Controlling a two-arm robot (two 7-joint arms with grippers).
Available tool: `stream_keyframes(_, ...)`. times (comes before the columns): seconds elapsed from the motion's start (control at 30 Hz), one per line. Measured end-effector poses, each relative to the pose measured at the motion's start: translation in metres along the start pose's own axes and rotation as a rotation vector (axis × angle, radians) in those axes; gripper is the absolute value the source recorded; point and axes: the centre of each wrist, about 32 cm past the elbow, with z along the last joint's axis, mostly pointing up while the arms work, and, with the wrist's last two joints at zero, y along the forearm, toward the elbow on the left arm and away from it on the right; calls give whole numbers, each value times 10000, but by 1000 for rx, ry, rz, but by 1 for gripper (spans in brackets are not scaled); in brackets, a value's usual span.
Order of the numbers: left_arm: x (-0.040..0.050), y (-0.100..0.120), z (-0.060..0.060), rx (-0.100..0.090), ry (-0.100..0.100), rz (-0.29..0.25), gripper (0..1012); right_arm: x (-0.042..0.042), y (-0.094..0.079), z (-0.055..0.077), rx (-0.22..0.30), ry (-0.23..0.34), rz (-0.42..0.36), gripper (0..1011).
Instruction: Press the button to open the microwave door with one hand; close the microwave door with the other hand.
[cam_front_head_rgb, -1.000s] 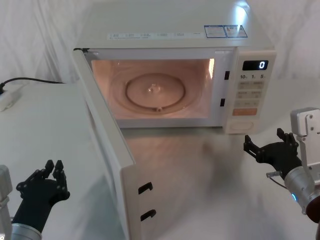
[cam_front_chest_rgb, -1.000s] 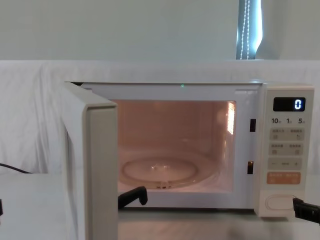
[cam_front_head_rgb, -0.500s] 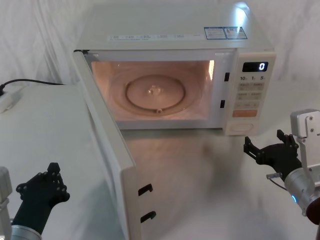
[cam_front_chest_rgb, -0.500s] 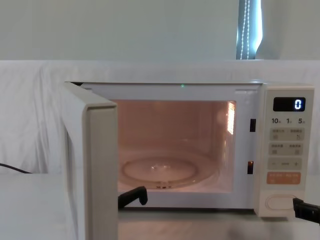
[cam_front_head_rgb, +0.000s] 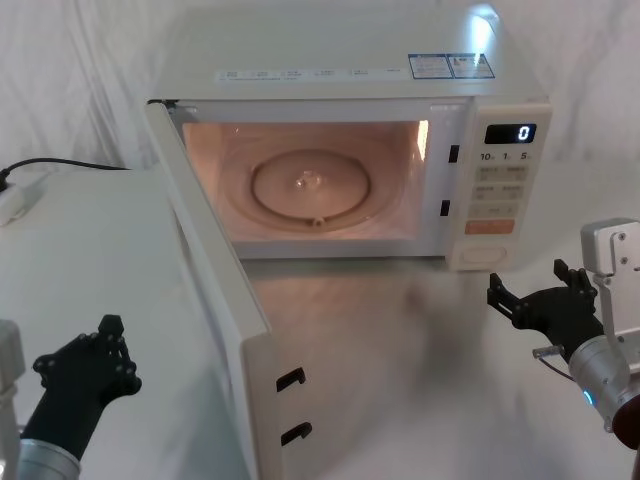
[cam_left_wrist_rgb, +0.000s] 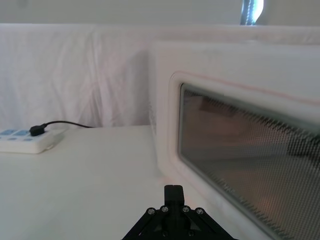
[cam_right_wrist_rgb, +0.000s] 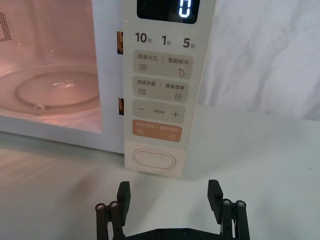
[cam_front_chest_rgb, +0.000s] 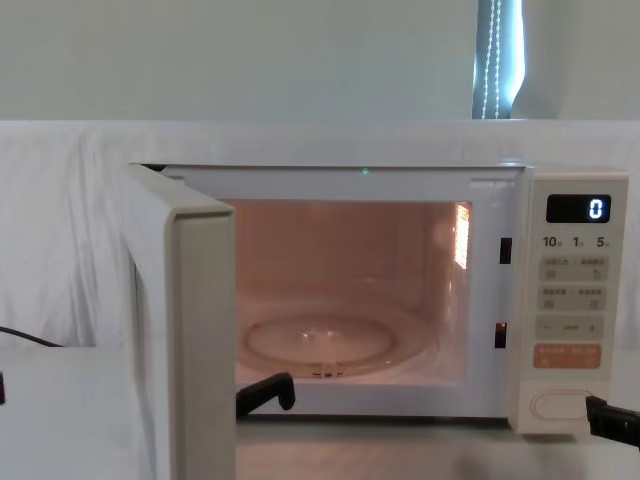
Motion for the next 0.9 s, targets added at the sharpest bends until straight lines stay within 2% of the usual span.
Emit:
stream_keyframes(0.03,13,7,47,-1,11,-11,0,0,0,0,0,0,0,1002)
stream_keyframes(0.07,13,7,47,-1,11,-11,0,0,0,0,0,0,0,1002)
stream_keyframes(0.13,39,22,121,-3,33,-33,0,0,0,0,0,0,0,1002)
stream_keyframes(0.17,58,35,166,0,51,-49,0,0,0,0,0,0,0,1002)
stream_keyframes(0.23,90,52,226,0,72,-69,0,0,0,0,0,0,0,1002)
stream_keyframes(0.27,122,71,282,2,96,-89,0,0,0,0,0,0,0,1002)
stream_keyframes(0.37,168,99,362,5,125,-118,0,0,0,0,0,0,0,1002)
stream_keyframes(0.4,195,115,403,9,141,-135,0,0,0,0,0,0,0,1002)
stream_keyframes(0.5,246,142,482,12,168,-165,0,0,0,0,0,0,0,1002)
stream_keyframes(0.57,301,171,567,21,210,-209,0,0,0,0,0,0,0,1002)
stream_keyframes(0.6,301,171,567,21,210,-209,0,0,0,0,0,0,0,1002)
stream_keyframes(0.67,350,190,653,31,252,-261,0,0,0,0,0,0,0,1002)
stream_keyframes(0.77,385,196,726,41,274,-306,0,0,0,0,0,0,0,1002)
stream_keyframes(0.8,402,196,768,48,282,-337,0,0,0,0,0,0,0,1002)
stream_keyframes(0.9,438,178,838,67,294,-396,0,0,0,0,0,0,0,1002)
